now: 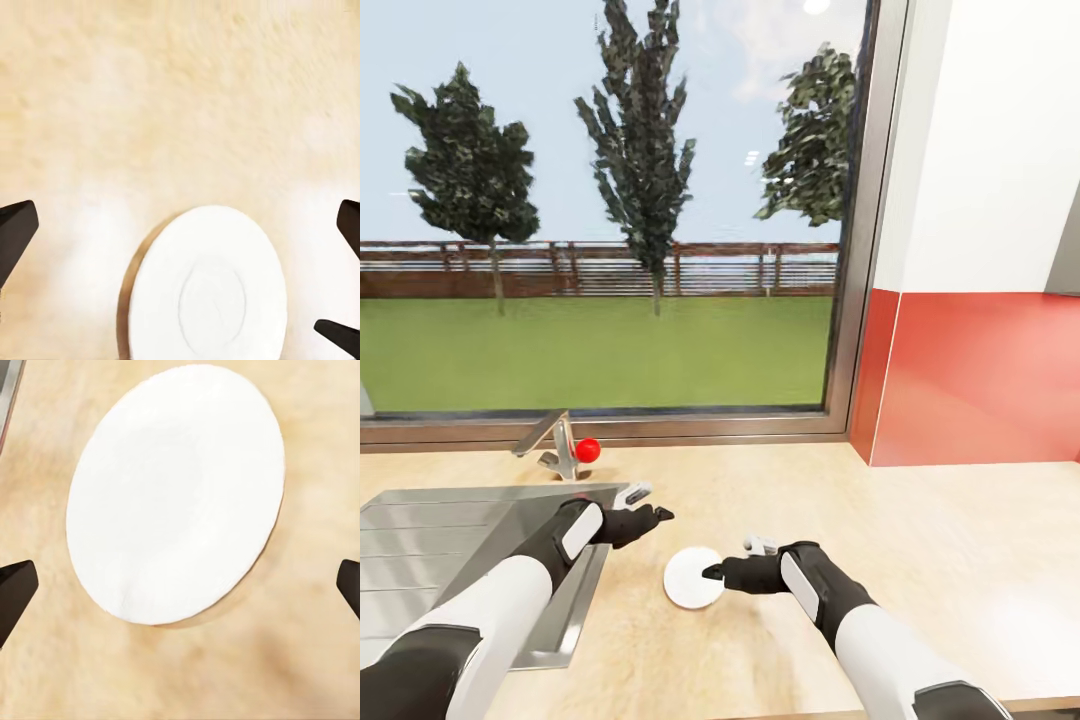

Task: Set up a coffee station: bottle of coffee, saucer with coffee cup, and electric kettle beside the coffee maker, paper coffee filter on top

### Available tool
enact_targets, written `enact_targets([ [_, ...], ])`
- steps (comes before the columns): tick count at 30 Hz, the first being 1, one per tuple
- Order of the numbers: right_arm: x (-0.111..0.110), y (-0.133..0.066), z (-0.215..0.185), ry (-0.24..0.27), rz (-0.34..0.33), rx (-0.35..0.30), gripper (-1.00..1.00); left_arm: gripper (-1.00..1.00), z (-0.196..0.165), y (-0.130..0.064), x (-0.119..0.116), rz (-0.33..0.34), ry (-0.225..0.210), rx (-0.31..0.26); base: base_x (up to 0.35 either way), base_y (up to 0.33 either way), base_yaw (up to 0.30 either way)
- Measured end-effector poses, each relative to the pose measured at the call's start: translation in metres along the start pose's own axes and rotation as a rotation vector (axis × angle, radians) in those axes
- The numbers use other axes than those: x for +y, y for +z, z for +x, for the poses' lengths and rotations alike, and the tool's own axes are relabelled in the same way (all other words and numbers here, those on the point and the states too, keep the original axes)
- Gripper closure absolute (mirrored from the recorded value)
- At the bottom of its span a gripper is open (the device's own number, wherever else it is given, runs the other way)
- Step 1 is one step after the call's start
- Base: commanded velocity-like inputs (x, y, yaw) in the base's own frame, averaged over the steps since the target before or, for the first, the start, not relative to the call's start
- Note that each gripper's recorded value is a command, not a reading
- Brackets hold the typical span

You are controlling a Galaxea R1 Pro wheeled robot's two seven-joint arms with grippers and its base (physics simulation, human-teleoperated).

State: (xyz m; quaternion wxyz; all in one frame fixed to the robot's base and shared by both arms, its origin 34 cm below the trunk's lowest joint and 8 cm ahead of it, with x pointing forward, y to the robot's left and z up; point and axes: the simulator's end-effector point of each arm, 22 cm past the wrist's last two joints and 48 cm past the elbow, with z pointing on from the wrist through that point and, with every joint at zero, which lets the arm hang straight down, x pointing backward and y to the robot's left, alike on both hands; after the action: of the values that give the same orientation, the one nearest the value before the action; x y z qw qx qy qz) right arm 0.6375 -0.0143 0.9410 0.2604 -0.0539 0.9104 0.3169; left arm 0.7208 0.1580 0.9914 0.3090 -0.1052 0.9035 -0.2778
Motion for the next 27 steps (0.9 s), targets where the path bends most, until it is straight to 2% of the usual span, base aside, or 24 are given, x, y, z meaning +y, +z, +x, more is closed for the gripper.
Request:
enact_targets([
  [4,0.000,0.000,0.001,0.002,0.000,0.003,-1.00,-1.00,0.012,0.003,0.005,-0.004,-0.009,0.013,0.000,0.000,0.000],
  [14,-0.005,0.004,0.015,0.018,0.005,0.031,-1.00,-1.00,0.032,0.012,-0.005,0.016,-0.017,0.038,0.006,0.002,0.000],
  [21,-0.005,0.004,0.016,0.018,0.005,0.033,-1.00,-1.00,0.035,0.013,-0.008,0.020,-0.018,0.040,0.174,0.079,0.000],
  [27,-0.005,0.004,0.016,0.018,0.002,0.034,-1.00,-1.00,0.035,0.014,-0.008,0.021,-0.019,0.041,0.038,0.014,0.000],
])
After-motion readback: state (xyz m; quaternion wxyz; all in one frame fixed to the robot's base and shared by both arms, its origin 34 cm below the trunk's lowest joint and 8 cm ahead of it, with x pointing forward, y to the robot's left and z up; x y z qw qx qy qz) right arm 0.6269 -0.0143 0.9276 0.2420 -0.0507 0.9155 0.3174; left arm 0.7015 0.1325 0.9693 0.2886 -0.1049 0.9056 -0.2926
